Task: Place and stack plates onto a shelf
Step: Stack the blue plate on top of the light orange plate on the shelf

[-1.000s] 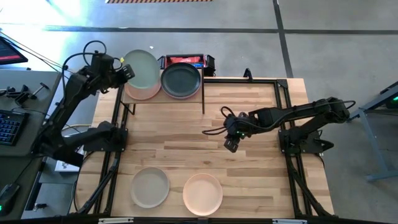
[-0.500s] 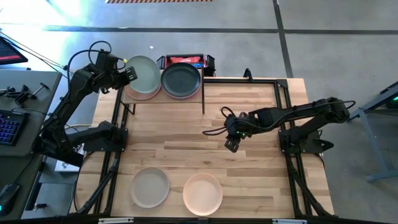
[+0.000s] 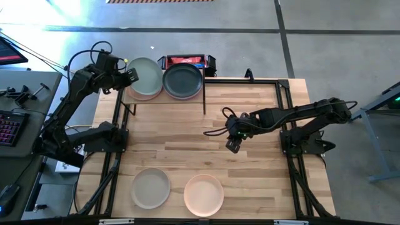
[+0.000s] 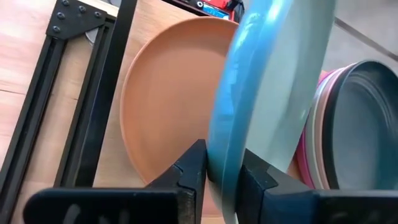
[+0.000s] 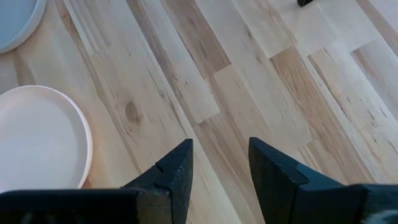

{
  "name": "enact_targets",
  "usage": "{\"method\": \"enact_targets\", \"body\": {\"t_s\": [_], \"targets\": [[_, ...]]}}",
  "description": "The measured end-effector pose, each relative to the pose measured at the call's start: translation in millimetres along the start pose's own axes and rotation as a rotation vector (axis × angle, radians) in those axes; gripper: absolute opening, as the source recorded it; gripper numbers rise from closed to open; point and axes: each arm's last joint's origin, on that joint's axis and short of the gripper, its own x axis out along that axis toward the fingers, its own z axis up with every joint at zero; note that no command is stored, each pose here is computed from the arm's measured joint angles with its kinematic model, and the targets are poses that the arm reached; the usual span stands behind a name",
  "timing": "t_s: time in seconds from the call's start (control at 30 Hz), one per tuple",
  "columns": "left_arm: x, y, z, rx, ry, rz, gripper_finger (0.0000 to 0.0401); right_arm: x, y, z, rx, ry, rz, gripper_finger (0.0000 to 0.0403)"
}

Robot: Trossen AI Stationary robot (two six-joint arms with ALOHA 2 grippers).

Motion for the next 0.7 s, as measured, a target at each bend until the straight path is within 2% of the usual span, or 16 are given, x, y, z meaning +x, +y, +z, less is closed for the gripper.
{"method": "enact_targets", "body": {"t_s": [0.27,0.43,0.7], "targets": [[0.1,-0.3,-0.2,0.046,0.008,-0.01,0.0055,0.1,0.0,0.0,0.0,0.001,0.0,0.0133],[0.1,-0.7,-0.8,-0.001,0.025,-0.026,0.0057,0.1,0.0,0.0,0.0,0.0,0.0,0.0133],[0.9,-0.2,-1.9,0.028,0.049,-0.023,0.0086,-0.4,3.0,-2.0,0.012,-0.005,-0.004,0.0133]]}}
